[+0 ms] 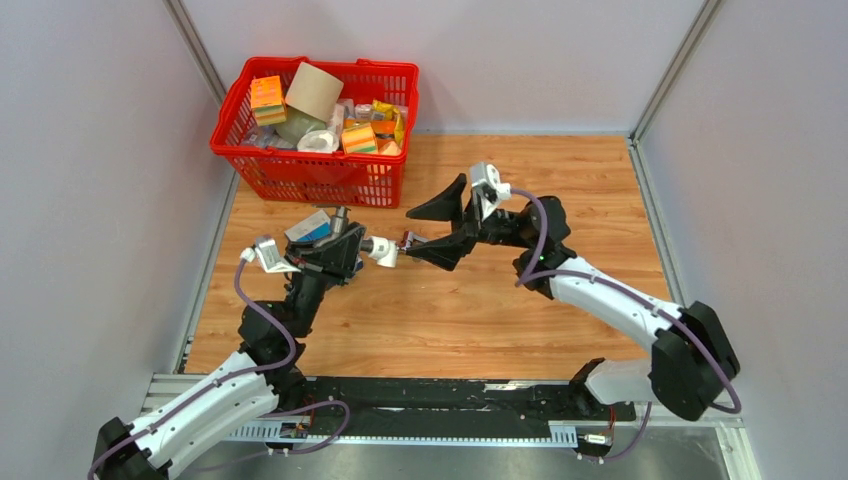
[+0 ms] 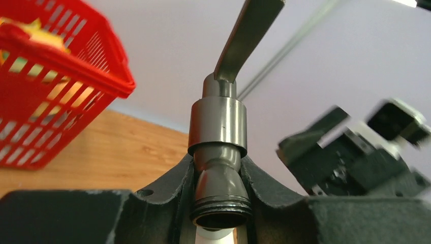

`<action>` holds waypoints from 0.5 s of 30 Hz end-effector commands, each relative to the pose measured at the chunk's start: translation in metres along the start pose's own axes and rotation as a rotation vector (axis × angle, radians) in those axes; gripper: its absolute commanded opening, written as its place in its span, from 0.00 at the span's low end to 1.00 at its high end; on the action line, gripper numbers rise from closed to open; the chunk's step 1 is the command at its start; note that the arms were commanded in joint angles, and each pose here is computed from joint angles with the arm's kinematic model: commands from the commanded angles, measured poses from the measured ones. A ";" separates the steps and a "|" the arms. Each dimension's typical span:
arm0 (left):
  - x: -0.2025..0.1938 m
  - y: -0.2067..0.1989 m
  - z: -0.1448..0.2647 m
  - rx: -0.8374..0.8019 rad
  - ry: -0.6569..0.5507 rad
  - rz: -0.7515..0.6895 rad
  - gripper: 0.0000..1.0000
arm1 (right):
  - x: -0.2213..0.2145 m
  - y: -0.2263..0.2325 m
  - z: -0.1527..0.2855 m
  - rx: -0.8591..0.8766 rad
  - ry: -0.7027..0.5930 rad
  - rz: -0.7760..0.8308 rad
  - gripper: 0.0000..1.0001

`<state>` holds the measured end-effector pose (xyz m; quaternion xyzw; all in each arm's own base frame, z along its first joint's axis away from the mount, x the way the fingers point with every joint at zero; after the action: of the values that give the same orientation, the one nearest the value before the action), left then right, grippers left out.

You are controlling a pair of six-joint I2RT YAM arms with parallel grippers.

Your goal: Install the water faucets

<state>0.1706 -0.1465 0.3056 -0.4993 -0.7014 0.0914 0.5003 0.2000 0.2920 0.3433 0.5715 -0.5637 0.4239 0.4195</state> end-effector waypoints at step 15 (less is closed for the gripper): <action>0.005 0.001 -0.021 0.533 0.117 0.450 0.00 | -0.048 0.022 0.014 -0.224 0.063 0.993 0.88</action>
<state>0.1909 -0.1495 0.2939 -0.4608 -0.5191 0.3205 0.6445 0.1733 0.2996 0.2754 0.2829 -0.7280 0.5485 0.2984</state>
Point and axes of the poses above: each gripper's point midway between its finger pads, its own z axis back along the fingers, its own y axis along the line the jaws close on, x = y × z, the point moved 6 cm from there along z, back along the fingers, and after that the axes turned 3 degrees about z, right-handed, at the moved point
